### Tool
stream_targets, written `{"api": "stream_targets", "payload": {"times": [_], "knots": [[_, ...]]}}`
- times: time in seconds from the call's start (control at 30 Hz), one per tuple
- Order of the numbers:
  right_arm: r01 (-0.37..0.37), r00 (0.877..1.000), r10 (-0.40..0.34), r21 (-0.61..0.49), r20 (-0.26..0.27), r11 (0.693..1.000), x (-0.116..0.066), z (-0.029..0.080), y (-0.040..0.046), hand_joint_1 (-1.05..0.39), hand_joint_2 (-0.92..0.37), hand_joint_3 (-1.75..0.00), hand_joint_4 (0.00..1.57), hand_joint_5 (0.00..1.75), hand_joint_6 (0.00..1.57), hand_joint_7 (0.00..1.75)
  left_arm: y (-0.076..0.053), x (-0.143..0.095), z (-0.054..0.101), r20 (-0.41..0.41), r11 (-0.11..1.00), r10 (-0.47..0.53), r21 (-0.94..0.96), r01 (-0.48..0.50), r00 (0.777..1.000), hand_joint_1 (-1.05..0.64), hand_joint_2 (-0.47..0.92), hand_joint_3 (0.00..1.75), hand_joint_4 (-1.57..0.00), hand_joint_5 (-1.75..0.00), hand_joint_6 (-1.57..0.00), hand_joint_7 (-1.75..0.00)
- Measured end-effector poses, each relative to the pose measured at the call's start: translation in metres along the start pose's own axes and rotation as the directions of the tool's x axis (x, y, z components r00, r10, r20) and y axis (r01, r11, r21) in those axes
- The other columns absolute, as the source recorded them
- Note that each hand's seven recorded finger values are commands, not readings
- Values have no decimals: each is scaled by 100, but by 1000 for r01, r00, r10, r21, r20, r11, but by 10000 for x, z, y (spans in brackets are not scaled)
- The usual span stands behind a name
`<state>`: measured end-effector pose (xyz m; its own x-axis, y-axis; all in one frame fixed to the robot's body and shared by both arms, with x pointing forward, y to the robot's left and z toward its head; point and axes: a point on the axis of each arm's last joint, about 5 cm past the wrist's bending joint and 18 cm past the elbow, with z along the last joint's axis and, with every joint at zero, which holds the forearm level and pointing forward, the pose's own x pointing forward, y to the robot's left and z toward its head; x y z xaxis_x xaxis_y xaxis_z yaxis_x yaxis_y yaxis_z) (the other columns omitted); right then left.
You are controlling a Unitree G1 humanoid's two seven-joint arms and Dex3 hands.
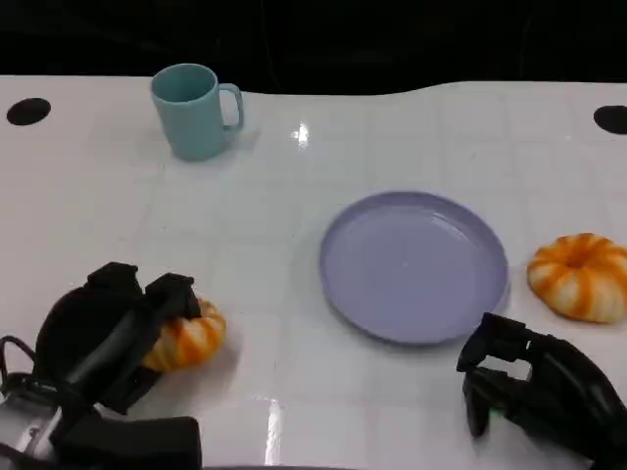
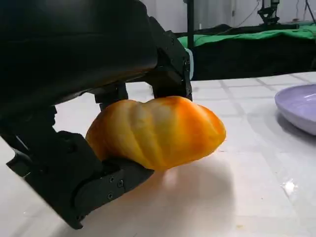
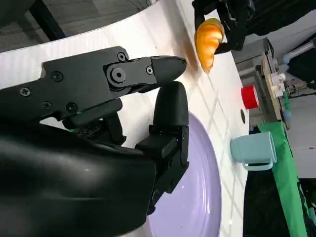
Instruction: Grasp the bread from the table and place it into the plate.
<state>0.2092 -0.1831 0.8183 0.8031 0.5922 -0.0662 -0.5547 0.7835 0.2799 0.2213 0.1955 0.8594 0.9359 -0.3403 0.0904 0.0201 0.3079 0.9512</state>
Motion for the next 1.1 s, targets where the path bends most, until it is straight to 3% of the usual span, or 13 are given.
{"api": "stream_targets", "payload": {"times": [0.07, 0.17, 0.27, 0.33, 0.4, 0.5, 0.63, 0.8, 1.1], "knots": [[2, 1000, -2, -1, 0, 1000, 0, 1, -1, -58, -92, -21, 70, 175, 67, 147, 17, 12, 14, 5, 1000, 15, -17, -15, 1000, -12, 42, 159, -75, -175, -63, -175], [5, 1000, -5, -5, -1, 1000, -2, 0, -4, -57, -92, -22, 69, 175, 67, 147, 83, 68, 51, 26, 998, 53, -35, -52, 998, -17, 50, 132, -75, -175, -60, -175], [-3, 1000, 3, -3, 0, 1000, 3, -3, -9, -57, -92, -22, 70, 175, 67, 147, 172, 175, 84, 46, 997, 67, -43, -65, 997, -18, 52, 128, -75, -175, -60, -175], [-7, 1000, 7, -2, 0, 1000, 7, -2, -11, -57, -92, -22, 70, 175, 67, 147, 214, 218, 103, 59, 996, 79, -45, -77, 995, -18, 52, 127, -75, -175, -60, -175], [-5, 1000, 5, -3, 4, 1000, 0, -5, -18, -58, -92, -22, 71, 175, 68, 147, 227, 247, 121, 66, 997, 70, -48, -67, 995, -16, 47, 148, -78, -175, -64, -175], [3, 1000, -3, -3, 10, 1000, -15, -6, -35, -59, -92, -21, 72, 175, 69, 147, 277, 422, 241, 100, 996, 49, -83, -41, 994, -19, 45, 149, -78, -175, -64, -175], [4, 1000, -3, -1, 12, 1000, -18, -9, -36, -58, -92, -20, 72, 175, 70, 146, 383, 668, 395, 151, 992, 66, -114, -49, 986, -24, 54, 123, -80, -175, -66, -175], [-1, 1000, 1, -2, 15, 1000, -18, -6, -36, -56, -92, -23, 71, 175, 67, 149, 409, 890, 592, 209, 993, 31, -118, -6, 978, -27, 68, 94, -80, -175, -65, -175], [-2, 1000, 2, -5, 21, 1000, -34, -9, -43, -55, -92, -24, 70, 175, 66, 150, 425, 1195, 983, 309, 992, -24, -109, 61, 951, -27, 75, 82, -87, -175, -64, -175]]}}
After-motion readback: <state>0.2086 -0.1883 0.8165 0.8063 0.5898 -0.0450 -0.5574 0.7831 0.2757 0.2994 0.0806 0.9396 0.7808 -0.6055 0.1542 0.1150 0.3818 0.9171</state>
